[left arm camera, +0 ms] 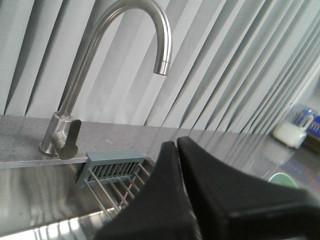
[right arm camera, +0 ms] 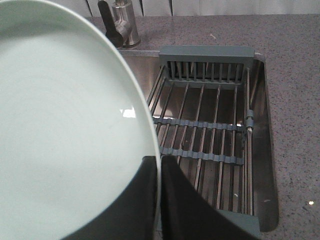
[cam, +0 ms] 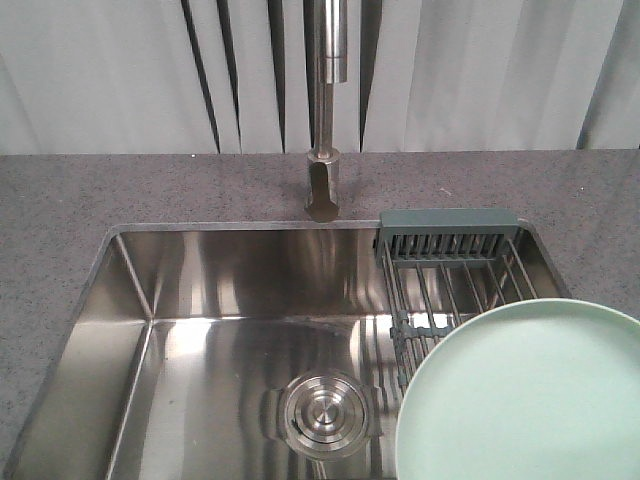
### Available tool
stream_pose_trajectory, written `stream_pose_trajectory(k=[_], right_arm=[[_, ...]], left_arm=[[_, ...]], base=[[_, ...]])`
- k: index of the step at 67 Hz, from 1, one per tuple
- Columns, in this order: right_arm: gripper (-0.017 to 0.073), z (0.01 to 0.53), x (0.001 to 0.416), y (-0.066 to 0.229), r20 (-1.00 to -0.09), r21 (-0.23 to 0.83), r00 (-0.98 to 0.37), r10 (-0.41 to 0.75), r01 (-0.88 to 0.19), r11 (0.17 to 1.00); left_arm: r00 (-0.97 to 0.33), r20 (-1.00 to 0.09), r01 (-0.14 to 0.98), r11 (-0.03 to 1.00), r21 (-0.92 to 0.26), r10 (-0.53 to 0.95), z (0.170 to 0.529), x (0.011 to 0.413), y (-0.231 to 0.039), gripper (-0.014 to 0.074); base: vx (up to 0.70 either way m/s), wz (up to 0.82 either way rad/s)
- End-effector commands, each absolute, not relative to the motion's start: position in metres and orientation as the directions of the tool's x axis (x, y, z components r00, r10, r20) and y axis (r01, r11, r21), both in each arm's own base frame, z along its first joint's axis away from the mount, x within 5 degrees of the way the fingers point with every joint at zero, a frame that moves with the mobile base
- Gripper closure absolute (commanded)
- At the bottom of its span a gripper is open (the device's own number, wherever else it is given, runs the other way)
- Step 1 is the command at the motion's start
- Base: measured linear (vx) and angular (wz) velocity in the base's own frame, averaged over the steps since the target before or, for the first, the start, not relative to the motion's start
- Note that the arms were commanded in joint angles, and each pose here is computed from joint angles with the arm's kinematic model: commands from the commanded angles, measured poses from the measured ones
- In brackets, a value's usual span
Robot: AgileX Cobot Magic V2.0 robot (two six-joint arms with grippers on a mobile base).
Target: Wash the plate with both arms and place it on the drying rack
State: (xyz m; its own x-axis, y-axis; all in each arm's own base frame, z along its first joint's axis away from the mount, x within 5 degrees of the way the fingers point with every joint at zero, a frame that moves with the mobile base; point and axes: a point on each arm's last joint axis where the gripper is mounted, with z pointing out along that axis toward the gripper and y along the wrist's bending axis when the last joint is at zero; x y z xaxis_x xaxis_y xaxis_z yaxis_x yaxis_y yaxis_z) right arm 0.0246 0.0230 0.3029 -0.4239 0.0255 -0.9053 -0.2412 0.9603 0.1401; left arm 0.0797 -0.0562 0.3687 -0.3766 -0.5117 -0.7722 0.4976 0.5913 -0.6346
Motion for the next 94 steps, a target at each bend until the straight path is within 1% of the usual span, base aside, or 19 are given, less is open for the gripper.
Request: stream_pose_trajectory(k=[1,7,12,17,22,26,33,44,50,52,59,77,94], right_arm=[[0.0561,0.316,0.027,0.022,-0.935,0.142,-0.349,0.053,-0.234,0.962],[0.0561,0.316,0.027,0.022,-0.935,0.142,-0.349,0.053,-0.234,0.962],[0.0561,0.316,0.027,0.022,-0.935,0.142,-0.349,0.053,-0.234,0.962],[0.0561,0.316,0.027,0.022,-0.935,0.142,-0.349,0.053,-0.234,0.962],[0.0561,0.316,0.027,0.022,-0.935,0.142,-0.349,0.053,-0.234,0.962],[0.0561,0.316,0.027,0.022,-0.935,0.142,-0.349,0.053,-0.234,0.962],[0.0561,0.316,0.027,0.022,-0.935,0.142,-0.349,0.053,-0.234,0.962],[0.0561,0.316,0.027,0.022,-0.935,0.142,-0.349,0.053,-0.234,0.962],[0.0561,0.316,0.027,0.022,-0.935,0.142,-0.349,0.053,-0.234,0.962],[0.0561,0.316,0.027,0.022,-0.935,0.142,-0.349,0.053,-0.234,0.962],[0.0561,0.316,0.027,0.022,-0.935,0.142,-0.349,0.053,-0.234,0.962],[0.0561,0.316,0.027,0.022,-0.935,0.142,-0.349,0.053,-0.234,0.962],[0.0561,0.316,0.027,0.022,-0.935,0.142,-0.349,0.053,-0.234,0.962]], left_arm=[[-0.364,-0.803,0.526,0.607,-0.595,-0.472,0.384,0.103,-0.056,0.0601],[-0.393,-0.813,0.524,0.622,-0.582,-0.430,0.387,0.127,-0.056,0.0601],[-0.440,-0.794,0.506,0.614,-0.606,-0.420,0.387,0.148,-0.056,0.0596],[-0.467,-0.800,0.522,0.613,-0.593,-0.376,0.388,0.169,-0.057,0.0588],[-0.476,-0.817,0.553,0.612,-0.565,-0.325,0.391,0.189,-0.058,0.0561],[-0.497,-0.815,0.565,0.601,-0.565,-0.299,0.391,0.205,-0.058,0.0526],[-0.539,-0.796,0.577,0.569,-0.586,-0.273,0.392,0.232,-0.059,0.0412],[-0.597,-0.762,0.575,0.527,-0.625,-0.253,0.389,0.279,-0.059,0.0139],[-0.621,-0.739,0.562,0.509,-0.652,-0.262,0.384,0.304,-0.059,0.0046],[-0.628,-0.733,0.564,0.496,-0.661,-0.262,0.383,0.311,-0.061,0.0030],[-0.657,-0.716,0.569,0.467,-0.676,-0.237,0.374,0.337,-0.072,0.0022],[-0.688,-0.706,0.601,0.412,-0.685,-0.171,0.348,0.400,-0.109,0.0069],[-0.688,-0.714,0.634,0.369,-0.680,-0.133,0.332,0.435,-0.141,0.0078]], base=[[0.00,0.00],[0.00,0.00],[0.00,0.00],[0.00,0.00],[0.00,0.00],[0.00,0.00],[0.00,0.00],[0.00,0.00],[0.00,0.00],[0.00,0.00],[0.00,0.00],[0.00,0.00],[0.00,0.00]])
